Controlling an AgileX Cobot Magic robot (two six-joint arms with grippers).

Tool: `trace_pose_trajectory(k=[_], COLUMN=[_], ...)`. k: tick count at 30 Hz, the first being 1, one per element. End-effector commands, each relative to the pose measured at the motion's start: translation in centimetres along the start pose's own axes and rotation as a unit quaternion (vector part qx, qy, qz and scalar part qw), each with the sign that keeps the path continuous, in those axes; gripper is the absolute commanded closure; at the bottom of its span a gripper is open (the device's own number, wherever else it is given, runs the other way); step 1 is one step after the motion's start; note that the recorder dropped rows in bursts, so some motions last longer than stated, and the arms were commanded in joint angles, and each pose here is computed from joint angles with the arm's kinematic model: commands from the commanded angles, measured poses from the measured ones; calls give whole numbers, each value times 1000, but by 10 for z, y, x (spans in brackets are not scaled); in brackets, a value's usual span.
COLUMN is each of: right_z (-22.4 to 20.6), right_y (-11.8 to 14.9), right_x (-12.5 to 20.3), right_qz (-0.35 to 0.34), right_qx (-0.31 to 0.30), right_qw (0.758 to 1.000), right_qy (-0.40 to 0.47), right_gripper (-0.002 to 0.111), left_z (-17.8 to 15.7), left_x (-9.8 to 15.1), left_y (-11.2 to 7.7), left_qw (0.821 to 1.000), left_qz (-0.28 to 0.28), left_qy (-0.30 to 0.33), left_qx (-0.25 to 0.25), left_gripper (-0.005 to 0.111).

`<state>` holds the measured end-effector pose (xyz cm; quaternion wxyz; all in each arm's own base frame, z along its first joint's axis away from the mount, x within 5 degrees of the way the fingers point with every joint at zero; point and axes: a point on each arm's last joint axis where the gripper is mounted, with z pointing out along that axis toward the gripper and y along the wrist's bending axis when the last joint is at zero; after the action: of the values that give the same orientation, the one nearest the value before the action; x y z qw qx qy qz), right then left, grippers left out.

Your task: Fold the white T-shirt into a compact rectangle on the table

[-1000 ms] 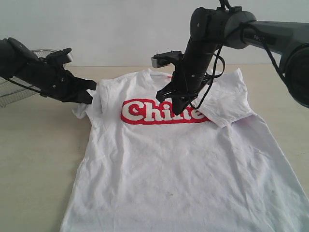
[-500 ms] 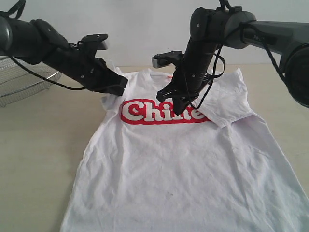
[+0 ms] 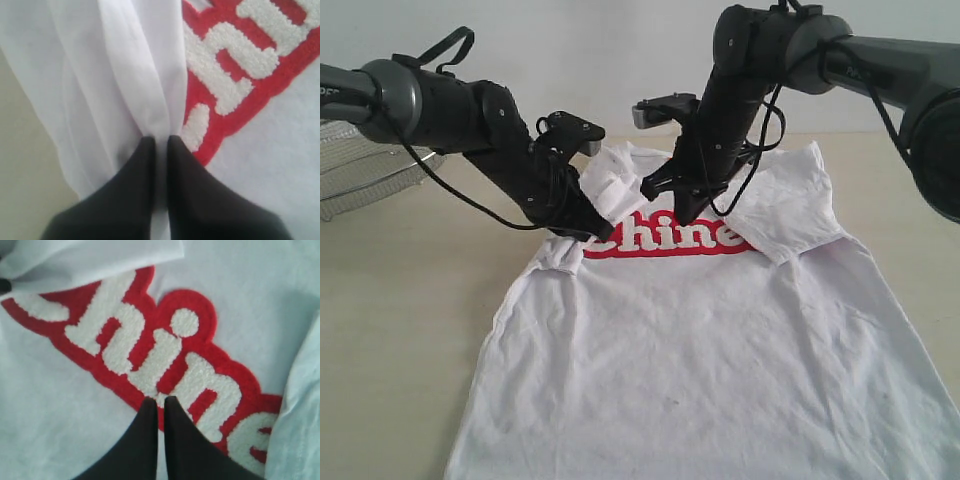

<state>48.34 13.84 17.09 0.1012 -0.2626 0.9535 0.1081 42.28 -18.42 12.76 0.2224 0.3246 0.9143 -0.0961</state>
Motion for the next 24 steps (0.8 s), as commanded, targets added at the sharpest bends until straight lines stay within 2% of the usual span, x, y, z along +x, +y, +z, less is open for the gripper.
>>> trace_pose_trajectory(k=[1,2,3,5,7,9,12,14,15,18,19,22,24], right_z=[-21,-22,-23,-17,-14,-11,-7,-5,-3,3,5,9,11], right_y=[14,18,23,26,29,31,35,35,36,36,36,36,38], right_x=[-14,-16,-18,-19,-22,-25,-29,-31,-31,-29,-28,-30,-33], right_qz=[-16,-22,-20,-21,-20,-20,-23,-21,-17,-14,-14,-9,-7], right_qx=[-57,-79,-98,-101,-102,-98,-92,-92,-97,-109,-110,-113,-116], right_qw=[997,995,993,992,992,991,990,989,988,989,989,988,986], right_qy=[-47,-59,-69,-69,-77,-89,-105,-113,-115,-100,-97,-107,-120], right_gripper=[108,108,108,108,108,108,108,108,108,108,108,108,108], left_z=[-16,-19,-23,-27,-30,-33,-36,-39,-39,-40,-41,-46,-50], left_x=[-15,-18,-21,-24,-25,-27,-28,-28,-29,-28,-27,-23,-18], left_y=[1,0,0,4,8,15,32,43,47,67,74,90,104], left_qw=[1000,1000,1000,1000,1000,999,998,996,995,990,988,985,981], left_qz=[15,16,18,17,19,27,21,16,16,11,6,-14,-50], left_qy=[-14,-13,-10,-9,-13,-20,-38,-57,-65,-93,-99,-113,-122], left_qx=[0,2,8,8,2,-18,-52,-69,-77,-109,-116,-133,-139], left_gripper=[87,81,70,52,45,45,48,57,63,97,101,102,102])
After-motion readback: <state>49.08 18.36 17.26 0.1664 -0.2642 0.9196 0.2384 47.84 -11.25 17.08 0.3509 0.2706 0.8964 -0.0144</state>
